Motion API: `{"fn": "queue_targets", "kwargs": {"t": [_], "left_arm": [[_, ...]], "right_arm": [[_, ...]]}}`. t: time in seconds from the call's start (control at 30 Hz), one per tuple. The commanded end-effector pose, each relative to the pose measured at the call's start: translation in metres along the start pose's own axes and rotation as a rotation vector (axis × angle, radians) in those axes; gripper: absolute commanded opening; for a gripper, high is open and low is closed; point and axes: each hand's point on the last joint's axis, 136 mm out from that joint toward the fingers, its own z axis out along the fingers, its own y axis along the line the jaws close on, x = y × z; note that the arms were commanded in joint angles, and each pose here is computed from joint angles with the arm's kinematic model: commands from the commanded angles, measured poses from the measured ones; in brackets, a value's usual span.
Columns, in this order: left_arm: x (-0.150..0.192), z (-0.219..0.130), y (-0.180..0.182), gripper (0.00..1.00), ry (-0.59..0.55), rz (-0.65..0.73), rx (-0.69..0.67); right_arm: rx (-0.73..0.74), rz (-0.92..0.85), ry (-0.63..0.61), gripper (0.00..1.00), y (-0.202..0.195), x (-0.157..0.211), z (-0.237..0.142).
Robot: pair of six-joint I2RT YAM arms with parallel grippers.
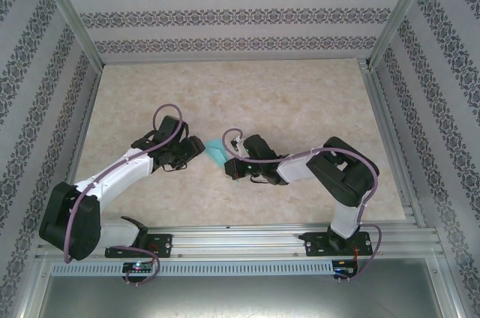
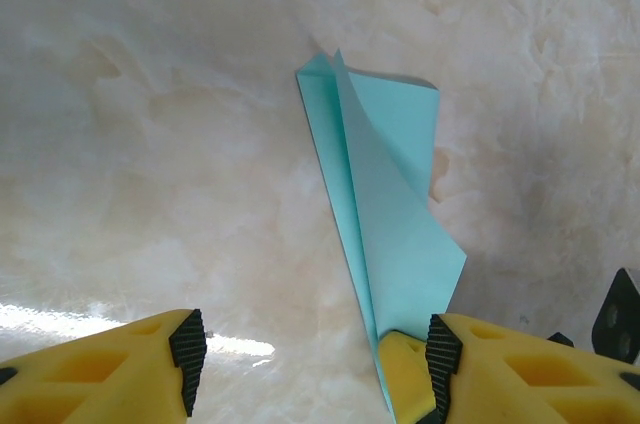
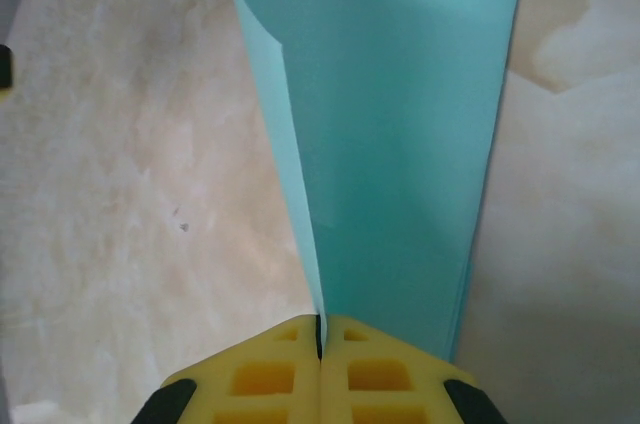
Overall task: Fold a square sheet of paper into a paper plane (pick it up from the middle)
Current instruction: Fold the wing for the fifth time at the center of the table.
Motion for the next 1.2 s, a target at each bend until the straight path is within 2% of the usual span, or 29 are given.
{"fn": "queue_targets", "kwargs": {"t": [0.0,0.23,0.47,0.7,1.17], "left_arm": [[0.0,0.008,-0.001,0.62,0.018,0.019,0.026],[0.006,0.021,-0.018,0.57,0.075,0.044,0.111],[0.013,0.032,-0.033,0.56,0.126,0.068,0.192],[0.021,0.044,-0.058,0.55,0.18,0.092,0.284],[0.031,0.063,-0.076,0.53,0.211,0.143,0.337]], "right_arm": [[-0.092,0.094,0.029,0.0,0.007,0.001,0.002],[-0.146,0.202,0.056,0.0,0.004,-0.001,0.003],[-0.247,0.309,0.01,0.0,0.004,-0.014,-0.004],[-0.218,0.378,0.032,0.0,-0.008,-0.01,-0.002],[-0.174,0.574,0.045,0.0,-0.03,-0.005,-0.004]]}}
